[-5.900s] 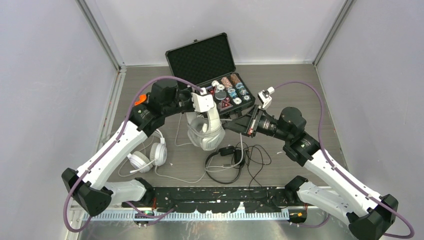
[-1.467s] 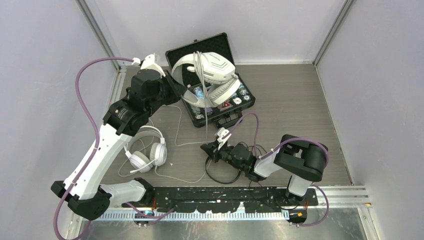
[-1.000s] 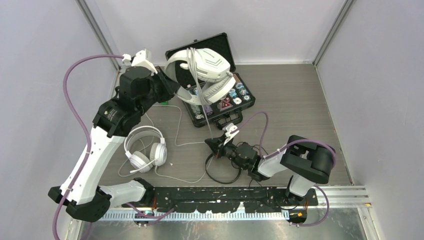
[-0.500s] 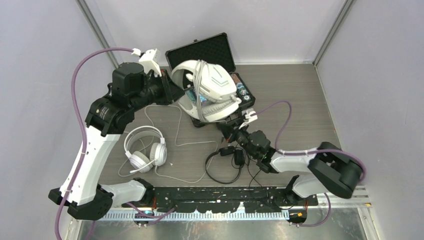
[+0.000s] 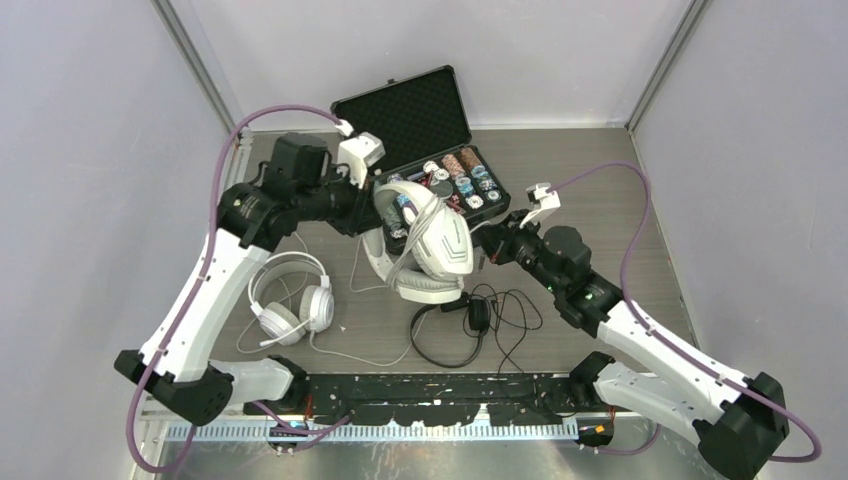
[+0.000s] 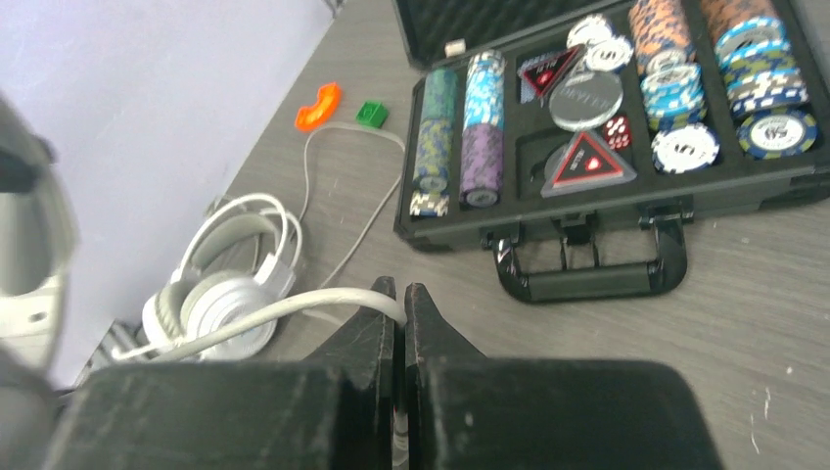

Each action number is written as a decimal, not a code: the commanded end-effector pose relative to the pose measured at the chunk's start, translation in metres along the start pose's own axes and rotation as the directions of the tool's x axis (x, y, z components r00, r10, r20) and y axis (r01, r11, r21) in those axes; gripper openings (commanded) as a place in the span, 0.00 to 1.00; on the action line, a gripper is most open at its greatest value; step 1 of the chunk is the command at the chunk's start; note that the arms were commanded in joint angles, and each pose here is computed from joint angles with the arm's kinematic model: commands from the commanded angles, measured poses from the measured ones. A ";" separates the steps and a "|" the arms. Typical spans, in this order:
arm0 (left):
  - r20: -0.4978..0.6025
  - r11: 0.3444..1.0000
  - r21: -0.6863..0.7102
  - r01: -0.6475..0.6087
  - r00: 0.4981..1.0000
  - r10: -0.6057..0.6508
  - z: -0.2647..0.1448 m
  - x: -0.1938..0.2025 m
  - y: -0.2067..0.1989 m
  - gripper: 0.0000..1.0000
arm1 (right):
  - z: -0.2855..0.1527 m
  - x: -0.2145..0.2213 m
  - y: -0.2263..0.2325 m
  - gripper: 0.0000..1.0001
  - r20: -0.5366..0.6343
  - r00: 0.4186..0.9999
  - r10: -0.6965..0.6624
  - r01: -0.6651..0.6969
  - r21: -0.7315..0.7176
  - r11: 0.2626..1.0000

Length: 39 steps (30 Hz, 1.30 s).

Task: Wrap the headphones
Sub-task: Wrap the headphones cable around the headphones.

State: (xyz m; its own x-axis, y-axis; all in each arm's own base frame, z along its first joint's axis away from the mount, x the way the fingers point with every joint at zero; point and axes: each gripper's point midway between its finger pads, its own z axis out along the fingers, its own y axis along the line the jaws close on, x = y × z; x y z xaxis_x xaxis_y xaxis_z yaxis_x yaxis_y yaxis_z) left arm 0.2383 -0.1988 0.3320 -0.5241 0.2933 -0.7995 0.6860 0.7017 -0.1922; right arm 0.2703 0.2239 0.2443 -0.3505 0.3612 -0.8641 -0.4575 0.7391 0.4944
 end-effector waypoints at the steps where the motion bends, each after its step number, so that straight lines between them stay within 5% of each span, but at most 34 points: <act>1: -0.001 0.976 0.133 -0.172 0.985 0.174 0.006 0.007 -0.012 0.00 | -0.023 0.002 0.001 0.00 -0.169 0.985 0.022 -0.012 0.059 0.998; 7: -0.069 0.941 0.104 -0.322 0.941 0.330 0.025 0.024 0.006 0.00 | -0.039 -0.020 0.033 0.00 -0.231 0.971 0.065 -0.068 -0.006 0.998; 13: -0.176 0.859 0.026 -0.512 0.843 0.508 0.039 0.036 0.027 0.00 | -0.056 -0.040 0.063 0.00 -0.261 0.960 0.106 -0.130 -0.079 0.988; 23: -0.285 0.731 -0.102 -0.675 0.723 0.629 0.054 0.027 0.053 0.00 | -0.071 -0.049 0.087 0.00 -0.303 0.922 0.241 -0.284 -0.107 0.953; 30: -0.330 0.688 -0.241 -0.684 0.725 0.605 0.054 0.015 0.074 0.00 | -0.071 -0.067 0.092 0.00 -0.201 0.858 0.472 -0.497 -0.101 0.862; 39: -0.310 0.735 -0.351 -0.580 0.813 0.493 0.059 0.016 0.079 0.00 | -0.052 -0.086 0.087 0.00 -0.066 0.768 0.638 -0.638 -0.177 0.750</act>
State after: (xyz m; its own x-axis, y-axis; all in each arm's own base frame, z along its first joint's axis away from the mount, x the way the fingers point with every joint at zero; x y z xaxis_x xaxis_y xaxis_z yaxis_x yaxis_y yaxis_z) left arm 0.3032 -0.2223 0.2828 -0.0984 0.7337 -0.6724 0.7448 0.5024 0.4392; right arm 0.1966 0.2355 0.2847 -0.7583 0.5356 -0.3717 -0.1315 0.4329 0.8918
